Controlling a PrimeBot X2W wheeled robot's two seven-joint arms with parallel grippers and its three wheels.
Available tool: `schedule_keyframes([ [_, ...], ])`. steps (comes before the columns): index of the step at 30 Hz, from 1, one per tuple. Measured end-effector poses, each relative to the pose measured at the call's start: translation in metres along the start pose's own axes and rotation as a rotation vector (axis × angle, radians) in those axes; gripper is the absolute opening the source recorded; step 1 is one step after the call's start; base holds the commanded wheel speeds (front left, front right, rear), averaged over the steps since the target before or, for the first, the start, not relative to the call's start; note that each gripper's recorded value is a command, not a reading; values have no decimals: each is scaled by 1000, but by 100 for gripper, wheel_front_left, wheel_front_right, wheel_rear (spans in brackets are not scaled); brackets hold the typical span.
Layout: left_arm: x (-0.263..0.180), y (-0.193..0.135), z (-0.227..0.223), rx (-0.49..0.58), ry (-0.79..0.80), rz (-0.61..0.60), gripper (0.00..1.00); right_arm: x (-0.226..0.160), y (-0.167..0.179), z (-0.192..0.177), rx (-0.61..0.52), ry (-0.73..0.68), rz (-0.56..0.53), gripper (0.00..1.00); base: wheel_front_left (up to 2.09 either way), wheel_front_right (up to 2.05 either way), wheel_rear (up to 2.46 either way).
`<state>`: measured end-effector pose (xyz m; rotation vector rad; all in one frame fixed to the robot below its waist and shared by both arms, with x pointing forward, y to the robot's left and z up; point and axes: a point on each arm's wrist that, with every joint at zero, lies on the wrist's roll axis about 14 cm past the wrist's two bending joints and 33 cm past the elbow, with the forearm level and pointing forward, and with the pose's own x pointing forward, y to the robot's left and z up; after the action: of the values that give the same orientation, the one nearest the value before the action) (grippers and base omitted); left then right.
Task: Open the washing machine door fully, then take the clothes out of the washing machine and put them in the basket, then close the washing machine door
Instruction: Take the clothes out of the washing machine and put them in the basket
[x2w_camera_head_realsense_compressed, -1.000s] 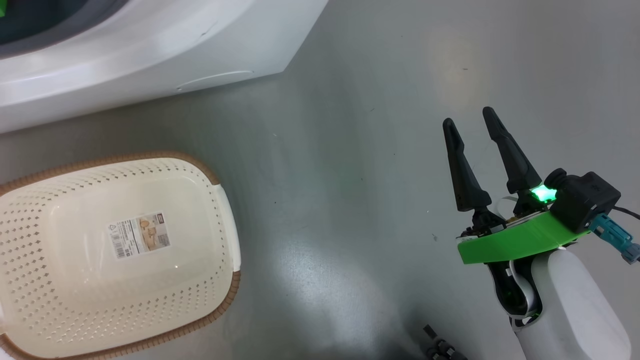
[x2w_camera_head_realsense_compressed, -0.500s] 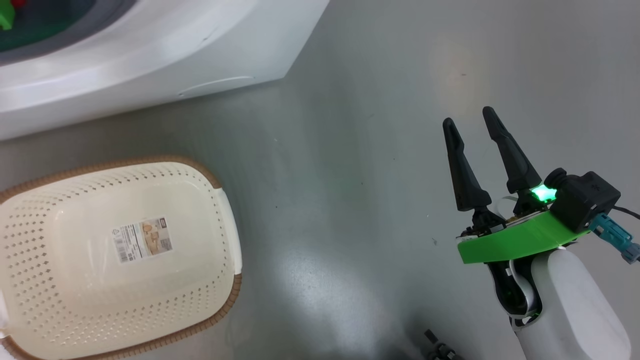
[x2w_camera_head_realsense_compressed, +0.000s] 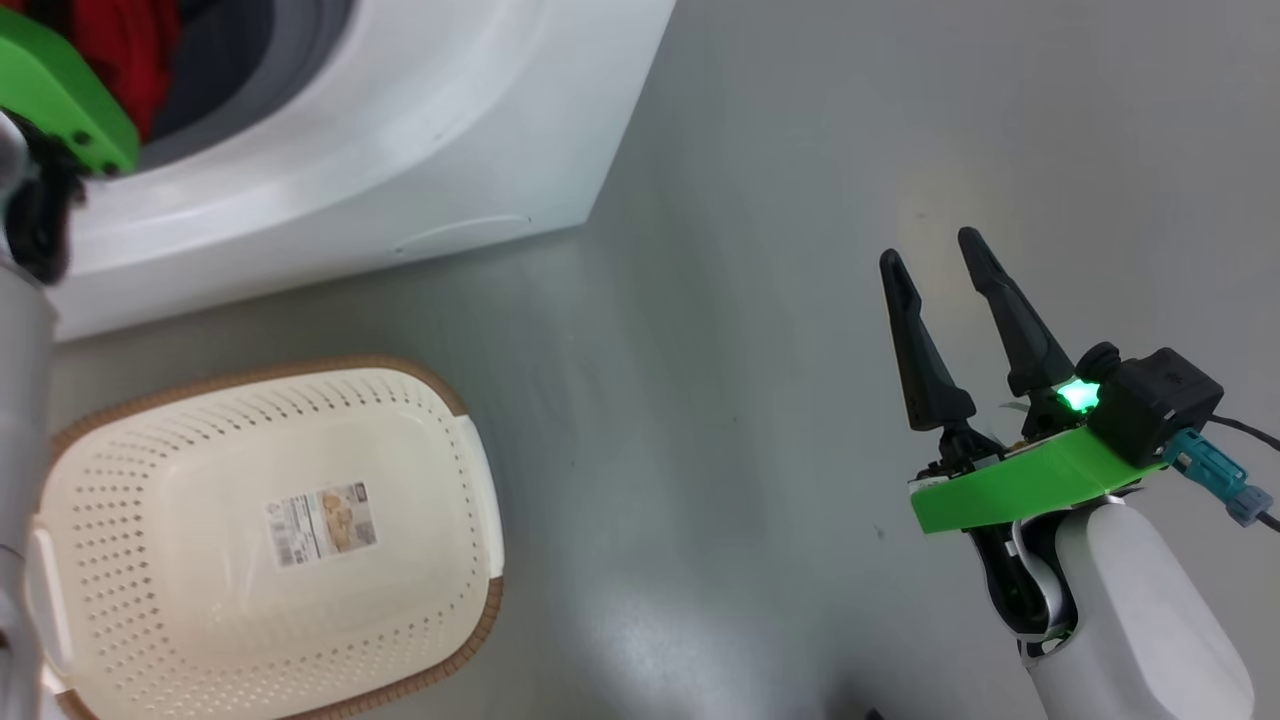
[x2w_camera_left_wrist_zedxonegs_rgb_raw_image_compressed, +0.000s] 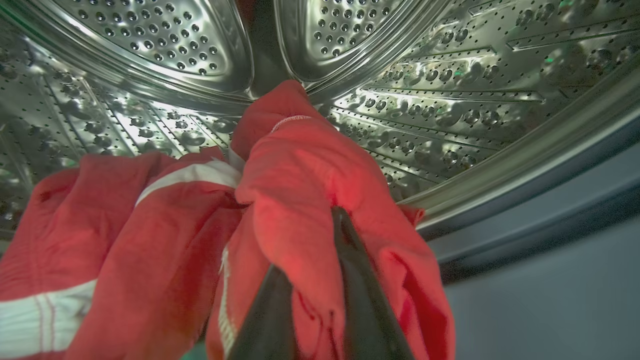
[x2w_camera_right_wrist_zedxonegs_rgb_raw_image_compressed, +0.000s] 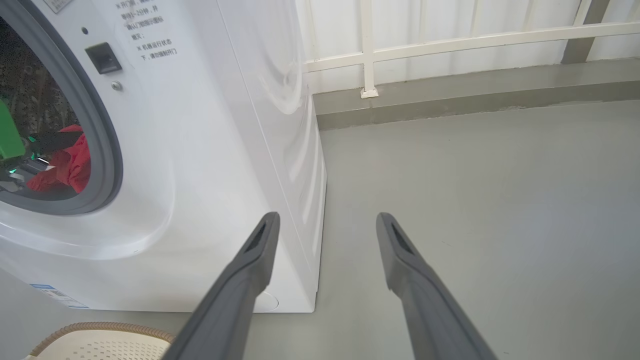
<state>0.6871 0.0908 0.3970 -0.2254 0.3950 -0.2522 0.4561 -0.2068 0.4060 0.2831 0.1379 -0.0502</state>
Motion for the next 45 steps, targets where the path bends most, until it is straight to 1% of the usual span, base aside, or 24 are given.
schedule_keyframes([
  [9, -41, -22, 21, 50, -105, -57, 0, -8, 18, 25, -17, -54, 47, 100, 0, 0, 0],
  [16, -80, -38, 45, 65, -205, -96, 0, -24, 29, 32, -3, -64, 69, 100, 0, 0, 0],
  [22, -117, -47, 67, 83, -290, -123, 0, -34, 42, 40, 8, -81, 103, 100, 0, 0, 0],
  [26, -143, -47, 81, 95, -347, -130, 0, -40, 52, 44, 11, -92, 129, 100, 0, 0, 0],
  [35, -210, -39, 98, 143, -472, -95, 0, -51, 73, 55, 24, -122, 184, 100, 0, 0, 0],
  [37, -227, -36, 100, 187, -501, -79, 0, -52, 77, 59, 24, -133, 196, 100, 0, 0, 0],
  [39, -244, -34, 98, 204, -519, -64, 0, -54, 79, 61, 26, -136, 202, 100, 0, 0, 0],
  [45, -293, -34, 99, 183, -588, -15, 0, -58, 83, 63, 33, -141, 212, 100, 0, 0, 0],
])
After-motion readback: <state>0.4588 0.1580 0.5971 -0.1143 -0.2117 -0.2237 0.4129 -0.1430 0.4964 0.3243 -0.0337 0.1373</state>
